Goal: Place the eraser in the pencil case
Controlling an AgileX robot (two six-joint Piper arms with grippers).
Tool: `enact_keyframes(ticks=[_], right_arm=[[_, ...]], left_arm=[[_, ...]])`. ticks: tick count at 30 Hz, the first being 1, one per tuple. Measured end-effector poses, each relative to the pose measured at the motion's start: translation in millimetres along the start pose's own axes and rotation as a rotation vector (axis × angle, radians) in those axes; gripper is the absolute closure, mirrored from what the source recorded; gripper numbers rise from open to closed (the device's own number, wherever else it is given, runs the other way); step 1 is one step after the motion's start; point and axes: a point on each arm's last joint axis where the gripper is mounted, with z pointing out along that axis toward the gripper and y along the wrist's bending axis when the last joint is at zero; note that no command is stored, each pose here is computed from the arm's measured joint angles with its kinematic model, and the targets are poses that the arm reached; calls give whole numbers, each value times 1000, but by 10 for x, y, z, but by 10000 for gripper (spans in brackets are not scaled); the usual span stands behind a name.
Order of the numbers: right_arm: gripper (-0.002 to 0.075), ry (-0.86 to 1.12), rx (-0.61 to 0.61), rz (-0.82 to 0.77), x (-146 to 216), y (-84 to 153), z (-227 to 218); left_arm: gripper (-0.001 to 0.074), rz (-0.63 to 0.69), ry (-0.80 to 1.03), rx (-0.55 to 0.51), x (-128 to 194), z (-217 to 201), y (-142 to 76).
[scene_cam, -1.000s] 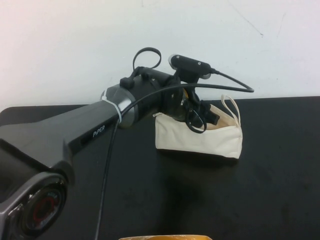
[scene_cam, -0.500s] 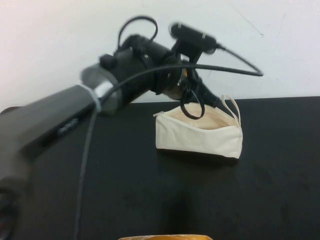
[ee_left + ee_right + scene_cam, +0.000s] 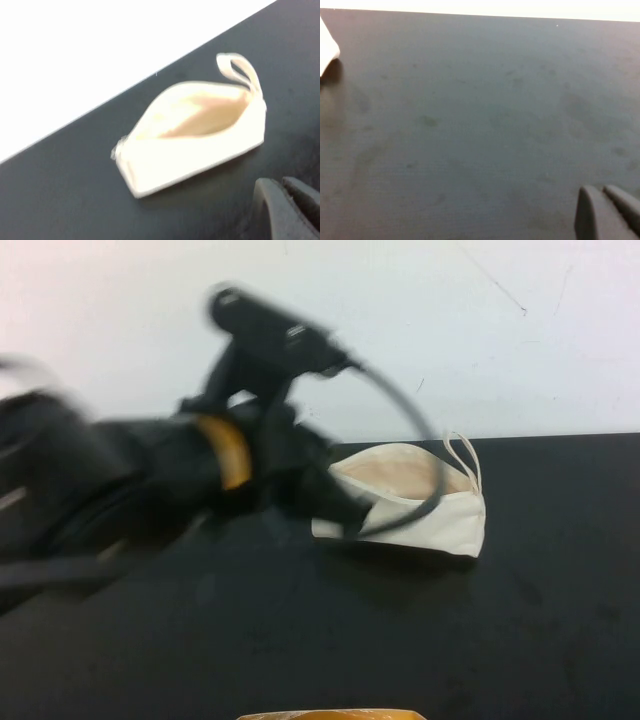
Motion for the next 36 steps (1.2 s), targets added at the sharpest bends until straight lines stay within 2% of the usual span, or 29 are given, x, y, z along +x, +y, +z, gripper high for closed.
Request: enact_keyframes(ticks=[4,6,10,14,17,21,26,31,36], right_arm=[[727,0,0,0,0,0,0],[727,0,0,0,0,0,0],[727,0,0,0,0,0,0],[727,0,0,0,0,0,0],[727,0,0,0,0,0,0],[727,0,0,0,0,0,0],[727,0,0,0,0,0,0],[727,0,0,0,0,0,0],[727,0,0,0,0,0,0]], left_arm=[[735,0,53,-26,232,-329,60],[735,-41,98,-35,306,-457,79],[735,-82,149,-53,365,-735,118],[735,-44,137,-82,414,-891,163],[735,5,78,-99,505,-978,194],[736,28,-42,-70,794,-1012,196],[735,-115,-225,-77,1266,-973,332],[736,-202,-404,-173,1768,-1050,464],[736,-299,-461,-296,2183,-1187,523]])
